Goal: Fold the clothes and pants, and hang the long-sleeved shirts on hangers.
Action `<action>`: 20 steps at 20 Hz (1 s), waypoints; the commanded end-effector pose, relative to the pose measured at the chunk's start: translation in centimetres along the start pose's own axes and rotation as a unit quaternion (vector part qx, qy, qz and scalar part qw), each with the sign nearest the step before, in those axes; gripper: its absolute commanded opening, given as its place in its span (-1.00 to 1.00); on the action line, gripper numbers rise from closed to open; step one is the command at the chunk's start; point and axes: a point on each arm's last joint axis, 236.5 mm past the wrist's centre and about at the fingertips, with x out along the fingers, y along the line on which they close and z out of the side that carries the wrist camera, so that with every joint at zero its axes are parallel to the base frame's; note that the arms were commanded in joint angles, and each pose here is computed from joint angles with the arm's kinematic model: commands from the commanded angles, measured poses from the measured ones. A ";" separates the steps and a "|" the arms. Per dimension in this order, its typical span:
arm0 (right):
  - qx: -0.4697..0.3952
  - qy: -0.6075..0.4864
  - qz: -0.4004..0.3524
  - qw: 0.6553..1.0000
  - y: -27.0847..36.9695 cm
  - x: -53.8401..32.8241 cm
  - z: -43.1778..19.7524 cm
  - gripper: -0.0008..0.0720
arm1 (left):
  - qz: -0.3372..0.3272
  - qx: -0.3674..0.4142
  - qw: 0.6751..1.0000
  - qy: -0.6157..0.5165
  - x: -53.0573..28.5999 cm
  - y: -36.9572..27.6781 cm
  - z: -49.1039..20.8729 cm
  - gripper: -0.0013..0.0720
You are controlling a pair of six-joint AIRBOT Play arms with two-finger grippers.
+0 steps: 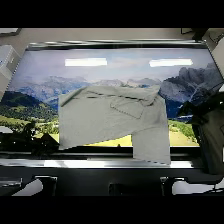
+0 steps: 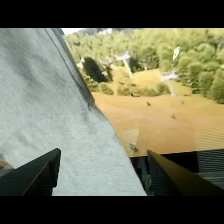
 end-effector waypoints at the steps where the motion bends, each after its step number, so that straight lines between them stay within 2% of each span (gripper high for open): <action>1: -0.005 0.019 0.018 1.000 0.6 0.6 -1.4 0.69 | -0.019 0.000 1.000 -0.014 2.3 -0.4 0.0 0.37; 2: -0.006 0.021 0.020 1.000 0.7 0.6 -1.5 0.69 | -0.024 -0.001 0.999 -0.023 2.6 -0.9 0.6 0.36; 4: -0.011 0.028 0.021 0.999 0.7 0.6 -1.8 0.69 | -0.031 0.000 0.999 -0.040 3.1 -1.7 1.5 0.06; 5: -0.014 0.032 0.021 0.999 0.7 0.6 -2.0 0.69 | -0.032 0.001 0.998 -0.047 3.2 -2.0 1.9 0.00; 6: -0.015 0.036 0.021 0.999 0.7 0.6 -2.2 0.69 | -0.031 0.000 0.998 -0.049 3.2 -2.1 2.0 -0.44; 7: -0.019 0.037 0.021 0.999 0.7 0.5 -2.2 0.69 | -0.032 0.001 0.998 -0.048 3.0 -2.2 2.0 -0.67; 9: -0.019 0.035 0.021 0.999 0.7 0.6 -2.1 0.69 | -0.037 0.013 0.999 -0.038 2.9 -2.5 1.6 -0.91; 16: 0.012 0.018 0.027 0.999 -0.5 5.7 -1.5 0.66 | -0.044 0.037 0.998 -0.032 1.6 -3.7 1.8 -0.91; 20: 0.012 0.024 0.080 0.996 1.1 8.5 -0.7 0.55 | -0.046 0.044 0.997 -0.034 1.1 -4.1 2.1 -0.91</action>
